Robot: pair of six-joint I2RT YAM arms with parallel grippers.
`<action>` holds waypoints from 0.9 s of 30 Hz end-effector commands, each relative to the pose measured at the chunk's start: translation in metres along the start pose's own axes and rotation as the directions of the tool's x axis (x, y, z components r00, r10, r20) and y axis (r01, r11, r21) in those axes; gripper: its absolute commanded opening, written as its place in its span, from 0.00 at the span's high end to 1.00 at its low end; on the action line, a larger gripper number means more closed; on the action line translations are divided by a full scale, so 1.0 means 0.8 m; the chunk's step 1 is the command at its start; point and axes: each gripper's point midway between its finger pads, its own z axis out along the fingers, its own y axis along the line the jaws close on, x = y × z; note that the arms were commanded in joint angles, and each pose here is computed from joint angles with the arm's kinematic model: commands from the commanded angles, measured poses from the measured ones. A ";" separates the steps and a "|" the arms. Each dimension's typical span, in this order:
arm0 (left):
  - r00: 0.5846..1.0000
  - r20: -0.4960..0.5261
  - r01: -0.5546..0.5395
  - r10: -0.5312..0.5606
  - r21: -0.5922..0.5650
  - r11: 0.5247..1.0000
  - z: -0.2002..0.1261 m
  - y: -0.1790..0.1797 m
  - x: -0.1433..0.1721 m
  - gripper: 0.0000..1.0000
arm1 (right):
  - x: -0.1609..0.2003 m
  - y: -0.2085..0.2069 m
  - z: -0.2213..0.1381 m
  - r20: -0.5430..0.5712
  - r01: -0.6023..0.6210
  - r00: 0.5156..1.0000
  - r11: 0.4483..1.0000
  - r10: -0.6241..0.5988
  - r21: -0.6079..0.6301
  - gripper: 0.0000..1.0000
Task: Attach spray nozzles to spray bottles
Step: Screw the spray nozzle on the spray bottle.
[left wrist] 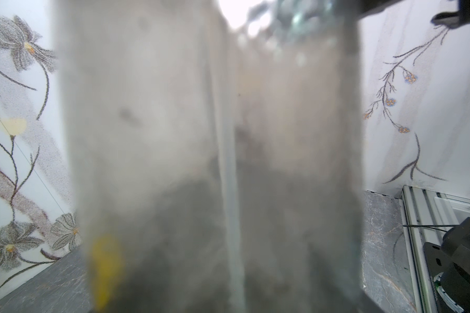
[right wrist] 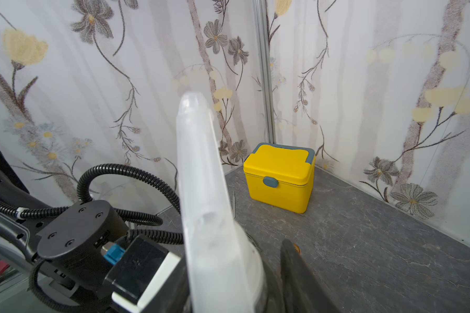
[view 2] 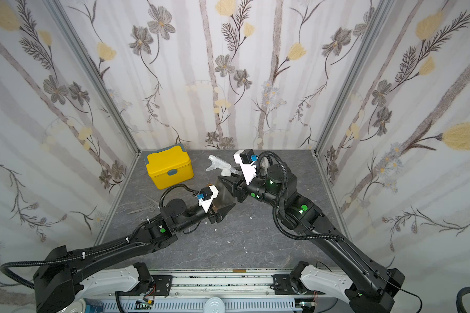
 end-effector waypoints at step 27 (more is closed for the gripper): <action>0.996 0.087 -0.010 0.009 0.012 1.000 -0.002 -0.002 -0.029 0.33 | -0.029 -0.005 -0.029 -0.032 0.081 0.996 0.996 -0.082 -0.045 0.44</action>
